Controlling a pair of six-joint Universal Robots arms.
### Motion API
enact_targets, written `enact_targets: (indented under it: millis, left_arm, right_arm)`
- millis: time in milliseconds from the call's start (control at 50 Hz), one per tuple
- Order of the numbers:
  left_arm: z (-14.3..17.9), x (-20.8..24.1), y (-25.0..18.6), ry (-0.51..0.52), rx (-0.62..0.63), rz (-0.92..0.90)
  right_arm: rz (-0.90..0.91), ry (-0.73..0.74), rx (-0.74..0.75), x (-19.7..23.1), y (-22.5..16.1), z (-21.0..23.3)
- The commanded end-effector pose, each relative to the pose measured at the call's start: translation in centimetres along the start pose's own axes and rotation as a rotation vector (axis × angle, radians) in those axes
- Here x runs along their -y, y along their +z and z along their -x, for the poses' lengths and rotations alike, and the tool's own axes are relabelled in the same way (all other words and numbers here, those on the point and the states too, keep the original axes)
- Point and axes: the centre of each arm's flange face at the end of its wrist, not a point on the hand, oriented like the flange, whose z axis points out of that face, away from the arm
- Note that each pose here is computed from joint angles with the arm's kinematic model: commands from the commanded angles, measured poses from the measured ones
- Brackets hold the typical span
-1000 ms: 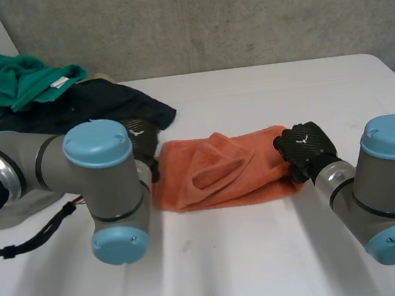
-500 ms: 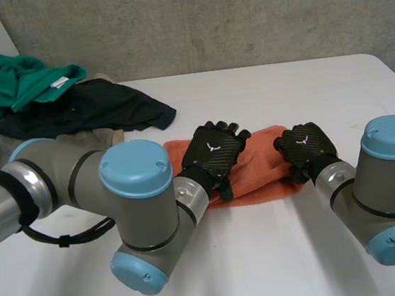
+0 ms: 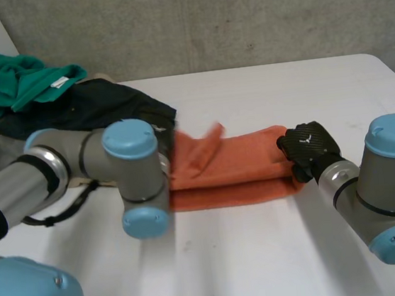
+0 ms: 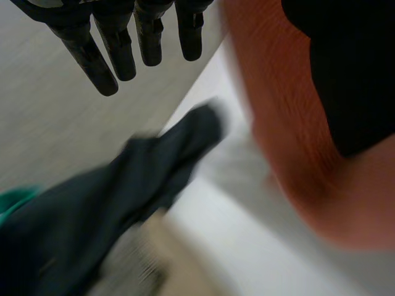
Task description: Fold the laundry.
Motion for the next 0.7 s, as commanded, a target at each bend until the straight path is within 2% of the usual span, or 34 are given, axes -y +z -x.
enact_targets:
  millis: [20,180,400,500,580,640,700]
  left_arm:
    - [2.0,1.8,-1.5,-0.077,0.037,-0.009]
    - [-0.4,4.6,-4.8,-0.173,-0.153,-0.159]
    - [-2.0,4.2,-5.3,-0.149,-0.171,-0.157]
    - [-0.1,4.3,-5.3,-0.163,-0.126,-0.131]
    - [2.2,4.6,-6.0,-0.189,-0.098,-0.117]
    - [3.7,4.9,-6.7,-0.222,-0.089,-0.117]
    - [4.5,5.2,-7.5,-0.264,-0.102,-0.128]
  right_arm:
    - [-0.002,-0.001,0.003,0.0,0.1,0.1]
    - [-0.001,-0.002,0.006,0.0,0.1,0.2]
    - [0.012,-0.001,-0.012,-0.3,0.1,-0.6]
    - [0.055,0.006,-0.047,-0.1,-0.5,-2.6]
    - [0.158,-0.035,-0.078,-1.1,-1.3,-5.3]
    - [0.218,-0.128,-0.08,-1.6,-1.5,-6.8]
    - [0.187,-0.228,-0.055,-0.5,-1.2,-6.2]
